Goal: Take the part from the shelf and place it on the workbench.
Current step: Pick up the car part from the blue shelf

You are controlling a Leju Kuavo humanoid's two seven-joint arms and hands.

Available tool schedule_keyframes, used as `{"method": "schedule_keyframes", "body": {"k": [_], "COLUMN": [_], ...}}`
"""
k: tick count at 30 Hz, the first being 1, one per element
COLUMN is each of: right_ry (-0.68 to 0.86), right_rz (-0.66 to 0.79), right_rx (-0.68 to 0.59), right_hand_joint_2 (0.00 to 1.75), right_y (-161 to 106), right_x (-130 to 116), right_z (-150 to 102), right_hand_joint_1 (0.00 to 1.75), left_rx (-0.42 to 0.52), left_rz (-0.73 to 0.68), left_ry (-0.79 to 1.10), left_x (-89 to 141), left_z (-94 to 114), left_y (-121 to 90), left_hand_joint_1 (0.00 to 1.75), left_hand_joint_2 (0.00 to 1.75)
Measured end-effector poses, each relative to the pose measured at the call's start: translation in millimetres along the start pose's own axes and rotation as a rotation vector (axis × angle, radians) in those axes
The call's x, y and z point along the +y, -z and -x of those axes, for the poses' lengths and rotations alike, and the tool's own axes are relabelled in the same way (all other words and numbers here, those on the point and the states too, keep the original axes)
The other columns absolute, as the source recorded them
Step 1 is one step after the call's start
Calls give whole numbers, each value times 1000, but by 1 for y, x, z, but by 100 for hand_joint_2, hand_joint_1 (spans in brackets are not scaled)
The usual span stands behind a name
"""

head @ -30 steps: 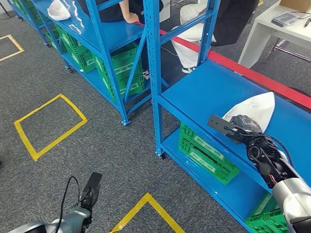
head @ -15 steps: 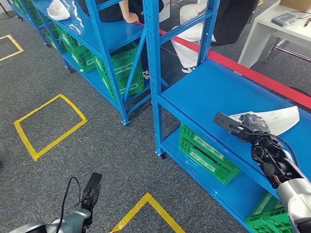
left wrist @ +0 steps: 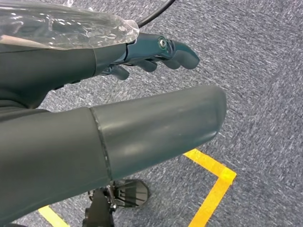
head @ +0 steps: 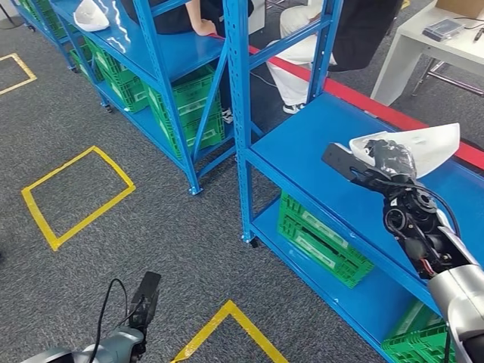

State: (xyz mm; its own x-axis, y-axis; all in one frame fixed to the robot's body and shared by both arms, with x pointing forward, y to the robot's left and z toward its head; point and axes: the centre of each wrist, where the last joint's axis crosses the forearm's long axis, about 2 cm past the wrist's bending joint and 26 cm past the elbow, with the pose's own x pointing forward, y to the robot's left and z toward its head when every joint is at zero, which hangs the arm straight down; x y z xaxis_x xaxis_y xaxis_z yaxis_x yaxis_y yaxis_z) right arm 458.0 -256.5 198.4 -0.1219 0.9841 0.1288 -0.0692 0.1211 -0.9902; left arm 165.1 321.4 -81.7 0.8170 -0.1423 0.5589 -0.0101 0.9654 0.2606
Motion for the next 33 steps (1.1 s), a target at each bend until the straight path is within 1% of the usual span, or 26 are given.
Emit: {"method": "schedule_keyframes", "body": {"k": [6,12,16,21,26,33], "right_ry": [-7,-9,13,86,125,149], "right_rz": [96,199,284,396,454,517], "right_rx": [-30,-60,-89,-149,-196,-238], "right_hand_joint_2": [175,175,175,175,175,175], "right_y": [0,-6,-16,-33,-47,-58], "right_x": [-21,-42,-55,-68,-78,-88], "right_z": [-13,-23,-28,-41,-49,-53], "right_hand_joint_1": [175,175,175,175,175,175], "left_rx": [1,3,12,21,26,27], "left_rz": [4,11,15,14,14,16], "left_ry": [3,10,14,15,15,15], "left_x": [-2,-5,-7,-9,-10,-11], "left_z": [1,0,0,3,5,6], "left_y": [-1,-1,-1,-3,-4,-4], "left_hand_joint_1": [0,0,0,0,0,0], "left_hand_joint_2": [0,0,0,0,0,0]}}
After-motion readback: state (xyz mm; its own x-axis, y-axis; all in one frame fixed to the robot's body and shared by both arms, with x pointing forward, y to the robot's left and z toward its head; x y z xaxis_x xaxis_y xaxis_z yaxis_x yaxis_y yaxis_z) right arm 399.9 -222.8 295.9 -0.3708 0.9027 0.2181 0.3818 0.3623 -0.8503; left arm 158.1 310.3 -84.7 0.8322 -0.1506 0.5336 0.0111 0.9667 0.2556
